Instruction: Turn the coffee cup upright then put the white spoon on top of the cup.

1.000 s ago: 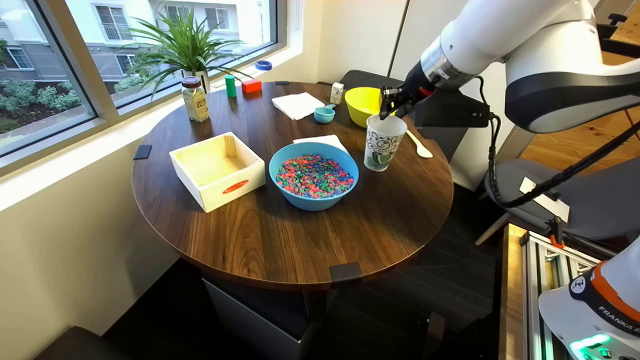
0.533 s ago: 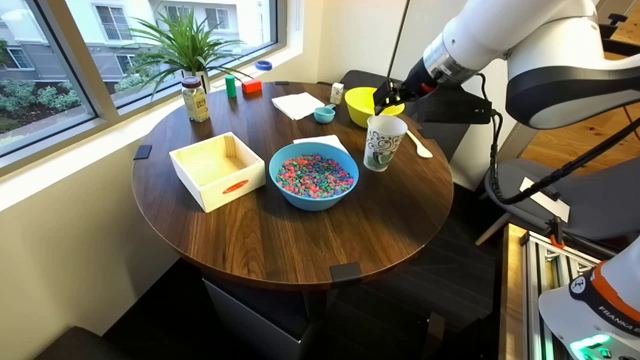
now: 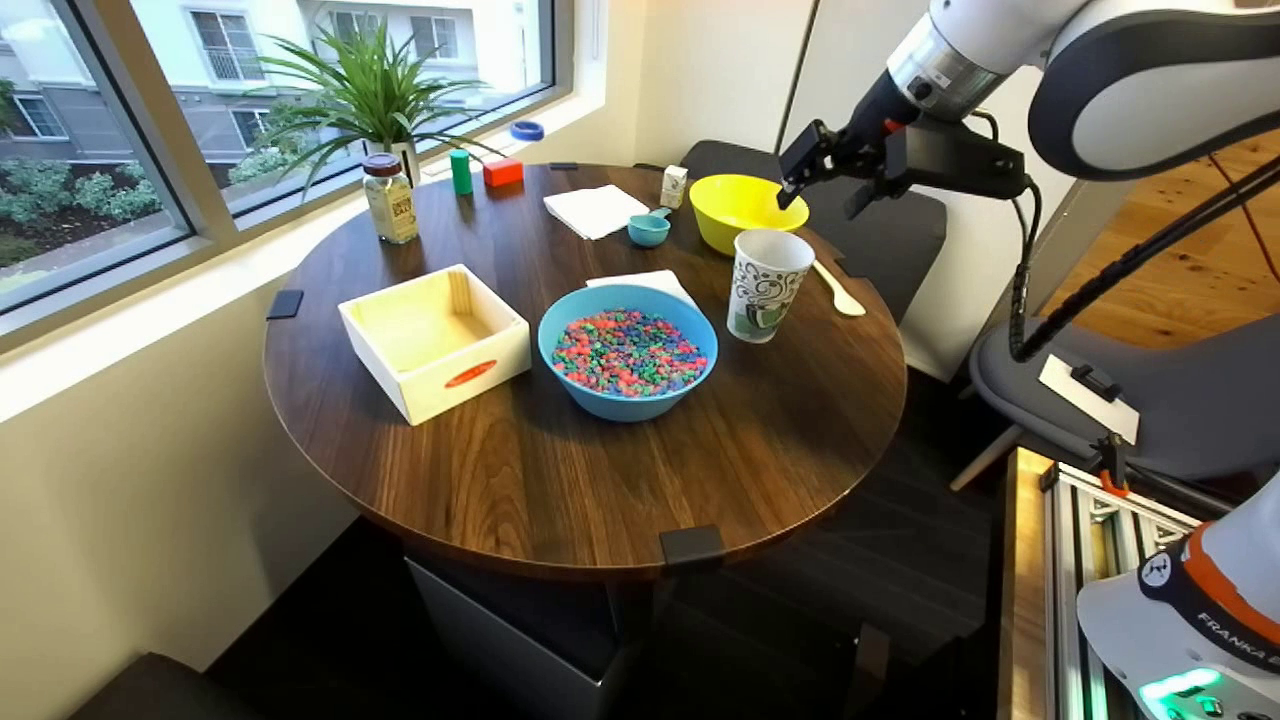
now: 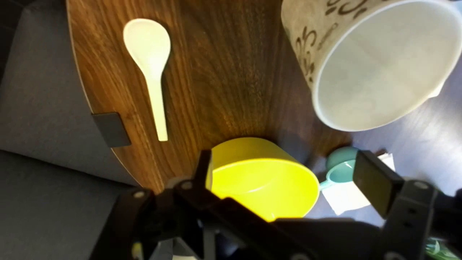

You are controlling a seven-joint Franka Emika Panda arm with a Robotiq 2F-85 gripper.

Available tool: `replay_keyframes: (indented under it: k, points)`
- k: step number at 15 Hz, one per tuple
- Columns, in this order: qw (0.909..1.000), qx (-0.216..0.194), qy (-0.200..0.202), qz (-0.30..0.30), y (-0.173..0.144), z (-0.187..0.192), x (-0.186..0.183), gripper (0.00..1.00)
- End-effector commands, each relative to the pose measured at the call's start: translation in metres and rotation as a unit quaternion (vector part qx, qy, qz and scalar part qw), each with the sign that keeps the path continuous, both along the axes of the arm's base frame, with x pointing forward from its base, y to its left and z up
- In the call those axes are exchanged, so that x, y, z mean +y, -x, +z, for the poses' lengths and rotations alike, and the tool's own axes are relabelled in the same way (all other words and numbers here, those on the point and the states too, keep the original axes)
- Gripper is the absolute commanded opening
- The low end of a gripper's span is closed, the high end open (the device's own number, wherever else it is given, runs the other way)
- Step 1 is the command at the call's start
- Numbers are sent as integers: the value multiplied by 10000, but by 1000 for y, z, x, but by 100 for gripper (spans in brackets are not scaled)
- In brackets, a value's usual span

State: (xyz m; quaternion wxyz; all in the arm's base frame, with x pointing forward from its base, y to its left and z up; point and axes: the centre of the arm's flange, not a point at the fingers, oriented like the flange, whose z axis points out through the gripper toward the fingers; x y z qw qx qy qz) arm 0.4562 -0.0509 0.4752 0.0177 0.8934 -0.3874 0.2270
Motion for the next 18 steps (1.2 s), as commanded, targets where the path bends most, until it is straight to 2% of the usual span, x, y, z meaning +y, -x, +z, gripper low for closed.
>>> replay_keyframes:
  k: [1,6,7,18]
  points:
    - [9975,533,-388,-243,16,9,-31,100]
    - [9894,1247,-521,-523,26,1,-64,100]
    - [9894,1280,-419,-540,26,-4,-70,100]
    - [9825,1729,-698,50,4,-63,-99,100]
